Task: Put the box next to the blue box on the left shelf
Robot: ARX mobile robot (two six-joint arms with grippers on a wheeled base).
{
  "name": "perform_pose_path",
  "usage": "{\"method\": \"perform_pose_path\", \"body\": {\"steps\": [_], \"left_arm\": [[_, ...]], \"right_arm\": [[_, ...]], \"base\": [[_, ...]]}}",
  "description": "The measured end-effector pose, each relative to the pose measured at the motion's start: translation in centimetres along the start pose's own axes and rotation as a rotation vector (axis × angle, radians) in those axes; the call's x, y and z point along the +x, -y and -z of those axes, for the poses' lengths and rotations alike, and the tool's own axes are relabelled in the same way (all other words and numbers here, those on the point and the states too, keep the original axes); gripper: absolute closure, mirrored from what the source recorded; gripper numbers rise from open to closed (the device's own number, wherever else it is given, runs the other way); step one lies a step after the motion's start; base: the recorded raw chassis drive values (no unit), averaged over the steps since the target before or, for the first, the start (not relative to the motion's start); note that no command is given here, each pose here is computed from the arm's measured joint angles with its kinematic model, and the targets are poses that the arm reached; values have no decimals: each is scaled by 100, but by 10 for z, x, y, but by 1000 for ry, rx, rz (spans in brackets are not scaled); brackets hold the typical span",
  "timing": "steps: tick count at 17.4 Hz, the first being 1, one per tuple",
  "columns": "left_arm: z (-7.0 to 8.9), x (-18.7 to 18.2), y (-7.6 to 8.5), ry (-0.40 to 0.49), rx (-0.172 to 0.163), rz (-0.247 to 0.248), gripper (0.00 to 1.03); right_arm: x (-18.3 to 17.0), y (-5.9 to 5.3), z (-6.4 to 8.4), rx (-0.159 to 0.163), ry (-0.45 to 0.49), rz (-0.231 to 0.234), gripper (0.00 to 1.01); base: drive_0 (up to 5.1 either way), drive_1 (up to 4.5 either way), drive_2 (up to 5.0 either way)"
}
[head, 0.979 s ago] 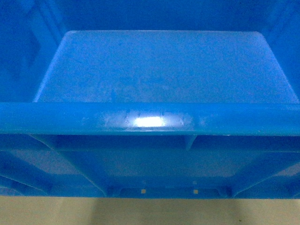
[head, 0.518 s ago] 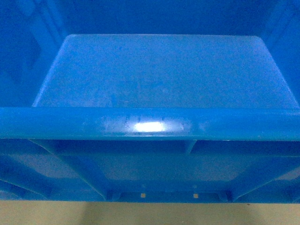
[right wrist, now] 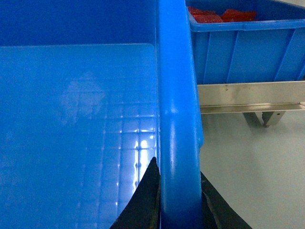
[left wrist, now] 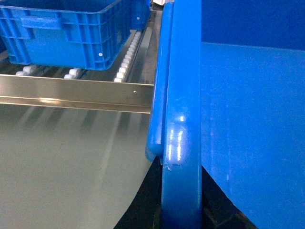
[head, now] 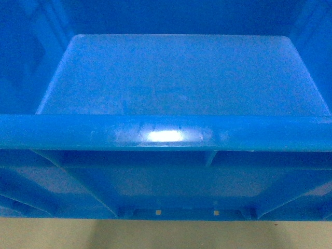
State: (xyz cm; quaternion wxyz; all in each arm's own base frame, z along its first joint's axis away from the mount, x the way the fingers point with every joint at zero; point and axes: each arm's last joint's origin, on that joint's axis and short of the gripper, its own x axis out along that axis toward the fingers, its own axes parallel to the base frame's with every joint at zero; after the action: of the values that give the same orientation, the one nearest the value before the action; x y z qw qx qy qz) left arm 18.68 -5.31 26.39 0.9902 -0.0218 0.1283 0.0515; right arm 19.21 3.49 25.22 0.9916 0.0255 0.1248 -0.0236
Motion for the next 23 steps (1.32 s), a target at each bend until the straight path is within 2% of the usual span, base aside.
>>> {"method": "perform_pose_path", "body": {"steps": [2,23], "left_arm": [[0,0,0,0,0,0,94],[0,0,0,-1,0,0,94]], "right_arm": [[0,0,0,0,0,0,92],[0,0,0,0,0,0,92]], "base": [[0,0,0],[7,435,-420]]}}
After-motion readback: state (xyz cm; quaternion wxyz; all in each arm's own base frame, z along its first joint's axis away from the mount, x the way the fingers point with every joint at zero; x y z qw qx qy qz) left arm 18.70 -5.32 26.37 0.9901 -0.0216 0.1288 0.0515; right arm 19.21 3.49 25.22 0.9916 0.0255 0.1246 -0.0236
